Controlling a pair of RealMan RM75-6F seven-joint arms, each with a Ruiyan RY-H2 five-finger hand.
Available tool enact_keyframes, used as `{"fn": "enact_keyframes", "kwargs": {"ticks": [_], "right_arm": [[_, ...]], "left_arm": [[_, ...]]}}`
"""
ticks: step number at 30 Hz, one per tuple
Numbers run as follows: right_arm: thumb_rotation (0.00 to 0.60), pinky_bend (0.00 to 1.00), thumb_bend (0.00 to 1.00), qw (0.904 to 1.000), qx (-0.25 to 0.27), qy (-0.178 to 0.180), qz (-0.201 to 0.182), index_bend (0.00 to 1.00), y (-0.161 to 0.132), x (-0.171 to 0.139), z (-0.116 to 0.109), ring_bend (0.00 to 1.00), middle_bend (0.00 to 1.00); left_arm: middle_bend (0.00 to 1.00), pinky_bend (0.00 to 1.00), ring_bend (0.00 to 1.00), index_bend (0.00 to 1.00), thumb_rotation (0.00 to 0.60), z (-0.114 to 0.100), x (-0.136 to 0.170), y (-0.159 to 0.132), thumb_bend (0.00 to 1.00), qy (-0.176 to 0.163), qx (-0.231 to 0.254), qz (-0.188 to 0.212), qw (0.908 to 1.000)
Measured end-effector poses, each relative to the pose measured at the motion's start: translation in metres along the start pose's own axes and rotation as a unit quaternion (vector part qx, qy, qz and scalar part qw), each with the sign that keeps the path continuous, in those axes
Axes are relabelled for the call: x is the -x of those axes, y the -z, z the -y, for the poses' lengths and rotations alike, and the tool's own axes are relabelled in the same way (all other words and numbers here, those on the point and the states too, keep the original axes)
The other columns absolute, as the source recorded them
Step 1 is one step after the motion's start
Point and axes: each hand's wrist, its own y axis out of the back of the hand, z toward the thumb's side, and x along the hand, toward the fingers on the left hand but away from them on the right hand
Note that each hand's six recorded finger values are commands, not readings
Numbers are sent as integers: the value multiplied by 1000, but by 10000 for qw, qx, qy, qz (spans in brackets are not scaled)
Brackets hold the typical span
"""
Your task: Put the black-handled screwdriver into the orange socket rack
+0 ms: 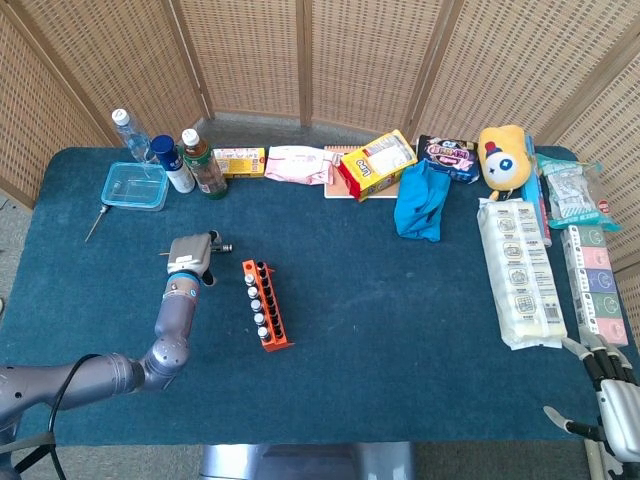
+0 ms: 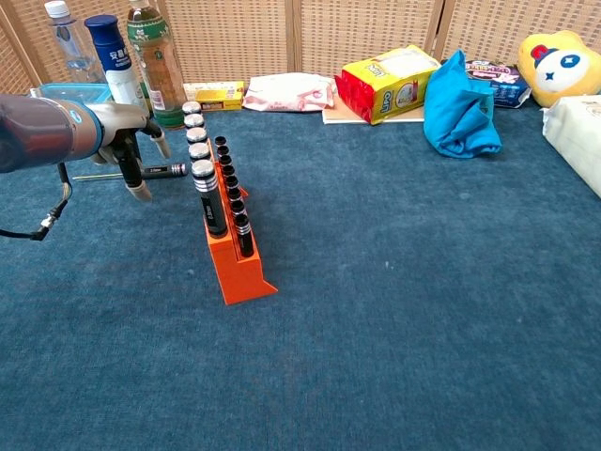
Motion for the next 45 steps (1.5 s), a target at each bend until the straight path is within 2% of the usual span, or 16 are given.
{"fn": "enact_keyframes", "kwargs": {"ticks": [3, 11, 17, 21, 45], "right_arm": [[600, 0, 0, 10000, -2, 3, -5, 165, 0, 0, 0, 0, 58], [600, 0, 0, 10000, 0, 8, -11, 165, -1, 0, 0, 0, 58], [600, 0, 0, 10000, 9, 18, -9, 165, -1, -1, -1, 0, 58], [600, 0, 0, 10000, 20, 23, -2, 165, -1, 0, -1, 0, 58], [600, 0, 0, 10000, 49, 27, 0, 165, 0, -1, -2, 0, 58]], "left_arm": [[1000, 1000, 1000, 146, 600, -2, -1, -1, 167, -21, 33, 30, 10000], [1000, 1000, 1000, 146, 600, -5, -4, -2, 160, 173, 114, 171, 9996], [1000, 1000, 1000, 145, 600, -5, -7, -1, 107, 315, 83, 225, 9992], [1000, 1000, 1000, 145, 600, -4, -8, -1, 104, 439, 43, 275, 9986], [1000, 1000, 1000, 145, 600, 4, -4, 0, 105, 681, -37, 183, 9975]]}}
